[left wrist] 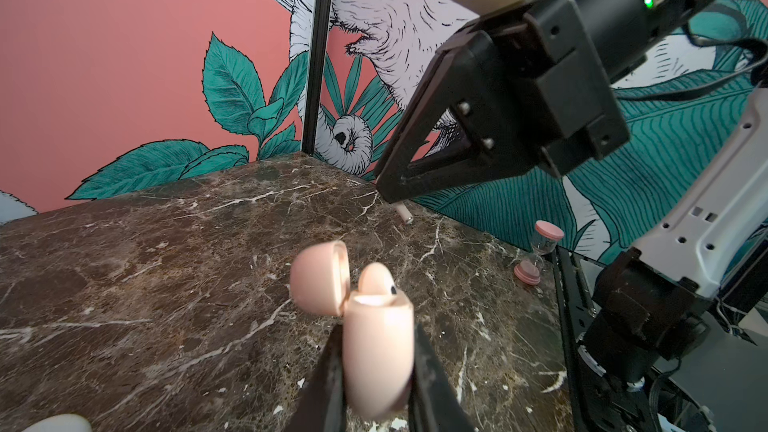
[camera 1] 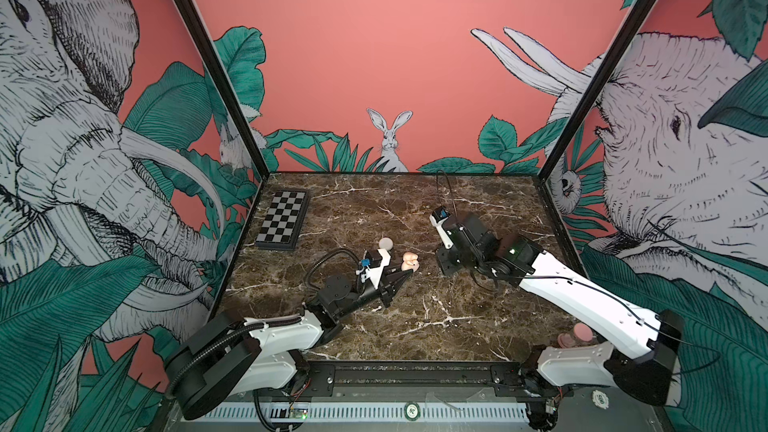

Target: Insert the wireless bluetooth earbuds into the charging case

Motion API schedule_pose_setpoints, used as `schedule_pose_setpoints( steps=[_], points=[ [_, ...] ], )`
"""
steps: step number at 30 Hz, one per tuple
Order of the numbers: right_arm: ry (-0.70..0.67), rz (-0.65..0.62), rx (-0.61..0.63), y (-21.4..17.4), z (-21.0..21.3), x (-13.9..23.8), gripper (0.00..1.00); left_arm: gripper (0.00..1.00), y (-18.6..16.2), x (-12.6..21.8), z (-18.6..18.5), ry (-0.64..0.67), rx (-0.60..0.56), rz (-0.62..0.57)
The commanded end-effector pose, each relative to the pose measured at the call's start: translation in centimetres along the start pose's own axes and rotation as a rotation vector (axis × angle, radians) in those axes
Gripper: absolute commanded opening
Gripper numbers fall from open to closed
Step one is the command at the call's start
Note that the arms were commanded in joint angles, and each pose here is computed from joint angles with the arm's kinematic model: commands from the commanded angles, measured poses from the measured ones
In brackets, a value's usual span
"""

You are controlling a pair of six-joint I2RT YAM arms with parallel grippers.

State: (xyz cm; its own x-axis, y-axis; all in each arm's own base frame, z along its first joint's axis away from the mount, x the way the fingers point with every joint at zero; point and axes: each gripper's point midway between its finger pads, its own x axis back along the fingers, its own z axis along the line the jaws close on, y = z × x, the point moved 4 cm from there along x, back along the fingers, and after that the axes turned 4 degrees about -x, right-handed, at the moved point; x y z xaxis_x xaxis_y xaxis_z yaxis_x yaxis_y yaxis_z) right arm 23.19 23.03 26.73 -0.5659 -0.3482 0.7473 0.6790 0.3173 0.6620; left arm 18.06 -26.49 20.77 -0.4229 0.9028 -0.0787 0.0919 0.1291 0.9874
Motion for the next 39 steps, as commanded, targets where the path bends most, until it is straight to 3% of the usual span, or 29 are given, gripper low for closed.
schedule_pose_setpoints(
  steps=[1,39],
  points=[
    [0.045,-0.096,-0.024,2.1,0.5,1.7,0.12,0.0,2.3,-0.6,-0.4,-0.023,0.005,-0.101],
    [0.146,-0.193,-0.032,3.2,3.2,2.2,0.1,0.0,2.9,-3.9,-0.9,-0.095,0.095,-0.15]
  ],
)
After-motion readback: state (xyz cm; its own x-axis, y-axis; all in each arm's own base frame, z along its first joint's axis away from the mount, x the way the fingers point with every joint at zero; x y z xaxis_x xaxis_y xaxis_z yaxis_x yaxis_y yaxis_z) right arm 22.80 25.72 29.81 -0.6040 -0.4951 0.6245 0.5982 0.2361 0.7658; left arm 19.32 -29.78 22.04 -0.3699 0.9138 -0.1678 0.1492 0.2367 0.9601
